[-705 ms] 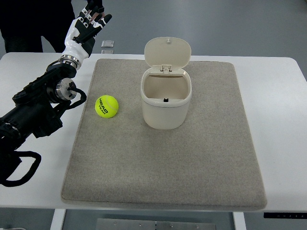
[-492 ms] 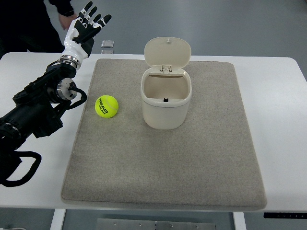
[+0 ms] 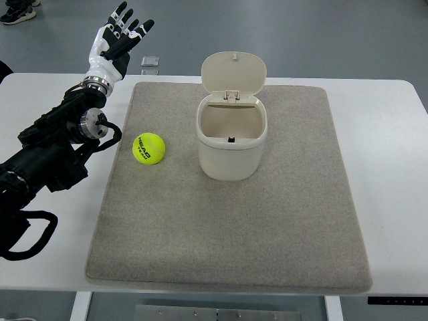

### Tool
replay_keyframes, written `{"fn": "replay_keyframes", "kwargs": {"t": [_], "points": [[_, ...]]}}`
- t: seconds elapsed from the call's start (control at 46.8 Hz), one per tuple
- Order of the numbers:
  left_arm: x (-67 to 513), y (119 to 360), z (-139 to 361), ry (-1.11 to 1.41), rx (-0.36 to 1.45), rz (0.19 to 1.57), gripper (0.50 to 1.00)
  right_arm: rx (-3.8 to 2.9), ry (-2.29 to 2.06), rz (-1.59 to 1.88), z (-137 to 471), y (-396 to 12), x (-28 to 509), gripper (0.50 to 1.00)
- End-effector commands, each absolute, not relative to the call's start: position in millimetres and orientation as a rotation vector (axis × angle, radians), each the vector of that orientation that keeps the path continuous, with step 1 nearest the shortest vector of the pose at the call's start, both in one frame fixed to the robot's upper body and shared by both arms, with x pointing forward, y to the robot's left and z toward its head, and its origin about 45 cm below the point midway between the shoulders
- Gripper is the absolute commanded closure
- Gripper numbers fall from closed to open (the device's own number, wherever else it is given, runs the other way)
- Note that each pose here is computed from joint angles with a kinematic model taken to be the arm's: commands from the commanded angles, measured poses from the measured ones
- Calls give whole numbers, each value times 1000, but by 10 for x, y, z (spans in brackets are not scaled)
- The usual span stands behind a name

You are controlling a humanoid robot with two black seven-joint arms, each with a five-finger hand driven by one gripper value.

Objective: Put tennis ball into box with left hand

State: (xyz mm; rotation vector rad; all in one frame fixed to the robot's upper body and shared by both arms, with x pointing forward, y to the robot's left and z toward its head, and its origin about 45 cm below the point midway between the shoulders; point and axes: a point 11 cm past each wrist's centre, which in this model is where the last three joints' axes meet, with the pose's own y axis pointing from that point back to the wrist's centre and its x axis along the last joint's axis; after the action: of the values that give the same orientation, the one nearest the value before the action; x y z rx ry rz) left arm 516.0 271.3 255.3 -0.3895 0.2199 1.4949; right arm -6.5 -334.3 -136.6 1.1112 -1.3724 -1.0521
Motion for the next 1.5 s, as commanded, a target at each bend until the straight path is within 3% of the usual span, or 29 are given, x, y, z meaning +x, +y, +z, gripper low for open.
{"fn": "replay_keyframes", "kwargs": {"t": [0.0,0.898,1.176,1.325,1.475], "points": [[5159,2717,2549,222,-391,1497,514,1112,-1372,-1053,-1366,-3342,-65,599],[5179,2813,2664,179,-365,1439,516,1112,-1372,-1053,-1366,-3342,-65,597],[5146,2586,2568,77,-158,1302,519,1110,-1373,-1052,-1366,-3343,-65,599],[5199,2844,2838,-38,-59,1258,519,1111,-1373,-1052,-1366,-3343,-65,599],[5157,3023,2968,-124,120,1114,519,1112,-1372,-1053,-1366,-3342,-65,597]]}}
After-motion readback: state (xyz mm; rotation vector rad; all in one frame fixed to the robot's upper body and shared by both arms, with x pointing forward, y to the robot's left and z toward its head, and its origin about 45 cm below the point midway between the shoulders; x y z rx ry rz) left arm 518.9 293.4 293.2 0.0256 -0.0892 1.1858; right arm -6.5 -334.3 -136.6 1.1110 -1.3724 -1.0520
